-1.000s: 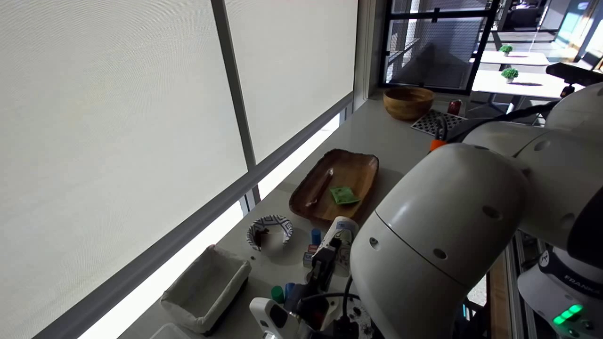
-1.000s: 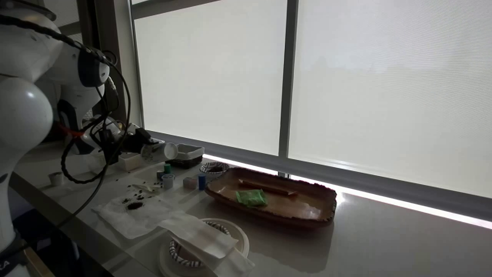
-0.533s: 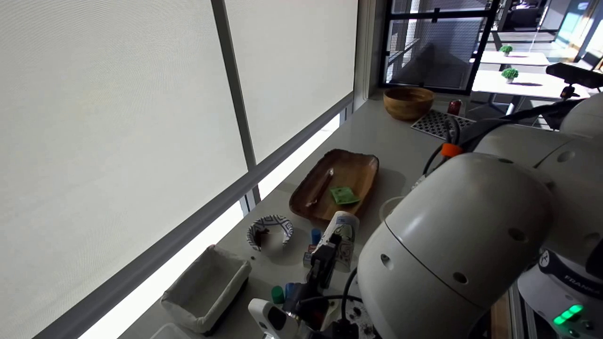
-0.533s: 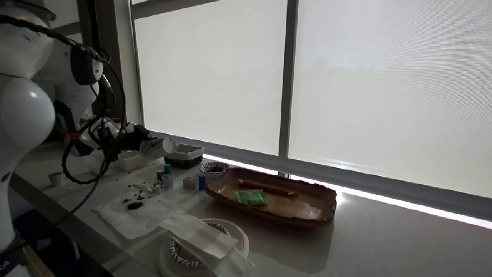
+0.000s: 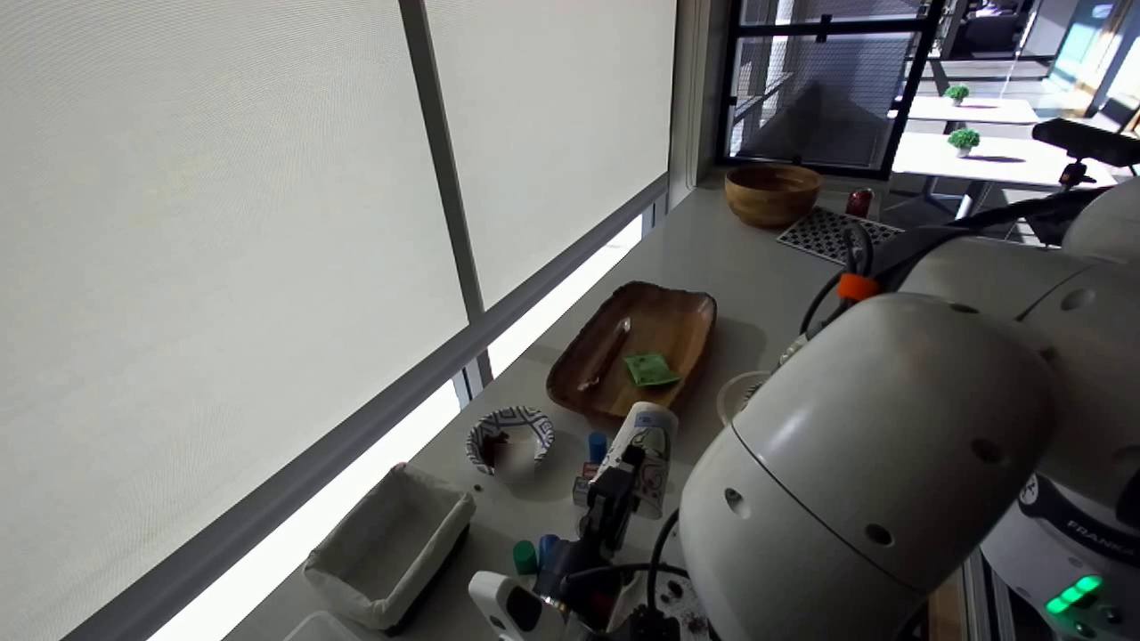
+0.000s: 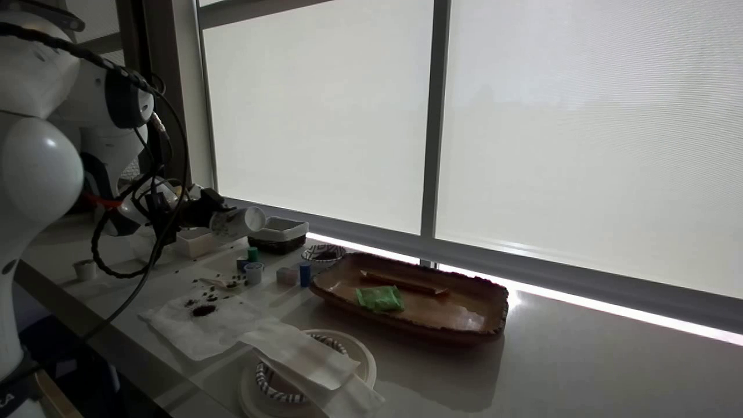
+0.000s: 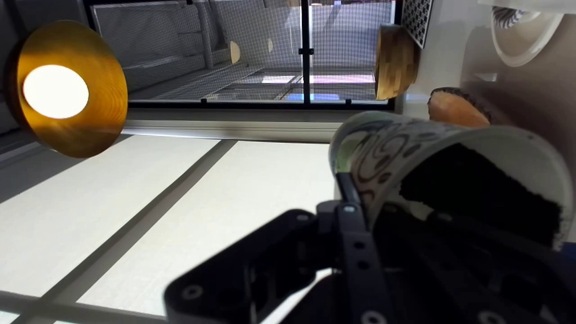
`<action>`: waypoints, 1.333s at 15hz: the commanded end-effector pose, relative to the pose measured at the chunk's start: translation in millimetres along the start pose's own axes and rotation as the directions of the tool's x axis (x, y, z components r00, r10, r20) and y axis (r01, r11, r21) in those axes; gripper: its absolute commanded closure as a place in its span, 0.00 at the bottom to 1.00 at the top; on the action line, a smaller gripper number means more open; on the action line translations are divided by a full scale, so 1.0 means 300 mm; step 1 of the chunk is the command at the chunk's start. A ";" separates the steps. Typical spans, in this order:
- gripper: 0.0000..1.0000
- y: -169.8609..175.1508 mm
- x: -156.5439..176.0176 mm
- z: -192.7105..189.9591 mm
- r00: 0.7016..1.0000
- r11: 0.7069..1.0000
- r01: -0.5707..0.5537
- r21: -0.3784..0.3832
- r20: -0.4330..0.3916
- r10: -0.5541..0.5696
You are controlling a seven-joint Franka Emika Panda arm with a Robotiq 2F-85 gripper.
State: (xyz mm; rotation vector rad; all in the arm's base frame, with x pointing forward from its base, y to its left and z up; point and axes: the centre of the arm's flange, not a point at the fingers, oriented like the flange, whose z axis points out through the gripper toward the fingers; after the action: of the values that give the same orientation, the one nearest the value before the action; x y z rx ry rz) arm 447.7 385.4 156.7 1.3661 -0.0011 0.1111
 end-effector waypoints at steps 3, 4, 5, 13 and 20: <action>0.99 -0.016 -0.013 -0.006 0.999 0.999 0.036 -0.002 0.003 -0.036; 0.99 -0.016 -0.014 -0.005 0.999 0.999 0.037 -0.002 0.003 -0.037; 0.99 -0.016 -0.014 -0.005 0.999 0.999 0.035 0.003 0.001 -0.035; 0.99 -0.010 -0.009 -0.002 0.997 0.996 0.075 -0.056 0.024 -0.074; 0.99 -0.008 -0.010 -0.002 0.996 0.994 0.090 -0.059 0.020 -0.089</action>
State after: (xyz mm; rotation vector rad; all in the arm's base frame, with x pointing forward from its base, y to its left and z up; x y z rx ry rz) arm 448.6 382.2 162.9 1.3196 0.0233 0.0445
